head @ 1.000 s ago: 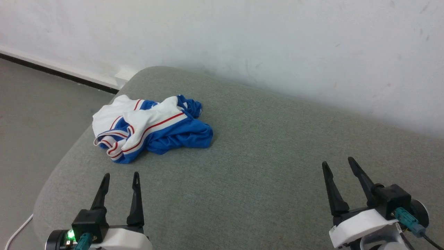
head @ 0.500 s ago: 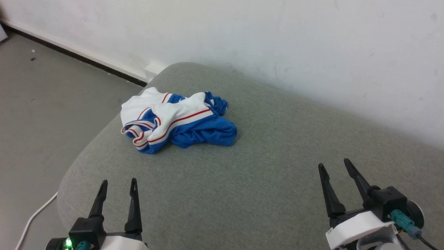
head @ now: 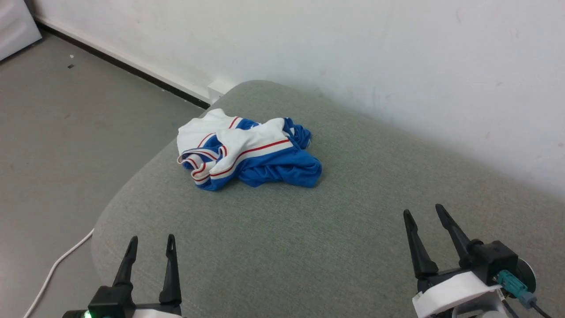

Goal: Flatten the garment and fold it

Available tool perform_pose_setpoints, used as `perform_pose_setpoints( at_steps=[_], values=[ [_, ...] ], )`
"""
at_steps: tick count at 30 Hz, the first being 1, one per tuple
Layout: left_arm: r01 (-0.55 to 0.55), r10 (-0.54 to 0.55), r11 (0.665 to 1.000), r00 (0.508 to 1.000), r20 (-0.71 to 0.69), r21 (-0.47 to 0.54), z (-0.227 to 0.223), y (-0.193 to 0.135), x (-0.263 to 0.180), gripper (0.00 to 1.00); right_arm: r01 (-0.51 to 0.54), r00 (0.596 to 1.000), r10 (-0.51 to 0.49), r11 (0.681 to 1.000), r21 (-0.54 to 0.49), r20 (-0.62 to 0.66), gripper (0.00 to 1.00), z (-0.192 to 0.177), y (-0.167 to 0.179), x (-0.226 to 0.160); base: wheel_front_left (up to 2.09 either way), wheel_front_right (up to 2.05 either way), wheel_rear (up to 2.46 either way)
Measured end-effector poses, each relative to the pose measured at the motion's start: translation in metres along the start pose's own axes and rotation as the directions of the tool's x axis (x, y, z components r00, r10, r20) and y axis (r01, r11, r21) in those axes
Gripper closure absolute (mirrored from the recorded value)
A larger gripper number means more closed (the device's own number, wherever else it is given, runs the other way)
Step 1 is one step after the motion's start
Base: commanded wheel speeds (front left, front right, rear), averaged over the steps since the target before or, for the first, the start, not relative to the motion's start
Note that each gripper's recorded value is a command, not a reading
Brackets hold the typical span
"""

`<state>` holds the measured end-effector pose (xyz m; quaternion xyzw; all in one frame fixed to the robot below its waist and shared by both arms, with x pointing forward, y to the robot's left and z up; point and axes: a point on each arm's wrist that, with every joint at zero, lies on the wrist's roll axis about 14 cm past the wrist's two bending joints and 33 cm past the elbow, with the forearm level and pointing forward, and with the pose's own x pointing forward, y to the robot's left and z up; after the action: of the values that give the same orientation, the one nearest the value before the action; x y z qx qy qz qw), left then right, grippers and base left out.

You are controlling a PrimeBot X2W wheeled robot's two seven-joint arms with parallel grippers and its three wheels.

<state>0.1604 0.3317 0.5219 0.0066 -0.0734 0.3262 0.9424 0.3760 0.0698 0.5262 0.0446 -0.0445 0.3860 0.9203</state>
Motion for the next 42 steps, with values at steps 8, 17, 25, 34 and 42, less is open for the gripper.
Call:
perform_pose_setpoints(
  at_steps=[8,17,25,34,42],
  values=[
    [-0.028,0.028,1.0,1.0,0.006,-0.007,-0.002,0.012,-0.013,0.0,-0.034,0.999,0.034,0.999,0.002,0.022,0.0,0.006,0.013,0.004,0.0,0.0,0.0],
    [-0.017,0.017,1.0,1.0,0.011,-0.005,-0.001,0.011,-0.011,0.0,-0.024,0.999,0.024,1.0,0.009,0.026,0.0,0.009,0.012,-0.001,0.0,0.0,0.0],
    [0.043,-0.037,0.998,0.991,0.125,-0.043,0.042,0.007,0.02,0.0,-0.01,1.0,0.01,1.0,0.01,0.026,0.0,0.006,0.005,0.0,0.0,0.0,0.0],
    [0.201,-0.235,0.965,0.95,0.207,0.17,0.144,-0.023,0.116,0.0,-0.027,0.998,0.028,0.999,-0.028,0.047,0.0,0.003,-0.002,0.019,0.0,0.0,0.0],
    [0.345,-0.36,0.9,0.933,0.006,0.264,0.137,-0.07,0.195,0.0,-0.056,0.994,0.06,0.997,-0.053,0.087,0.0,0.015,-0.007,0.052,0.0,0.0,0.0]
  ],
)
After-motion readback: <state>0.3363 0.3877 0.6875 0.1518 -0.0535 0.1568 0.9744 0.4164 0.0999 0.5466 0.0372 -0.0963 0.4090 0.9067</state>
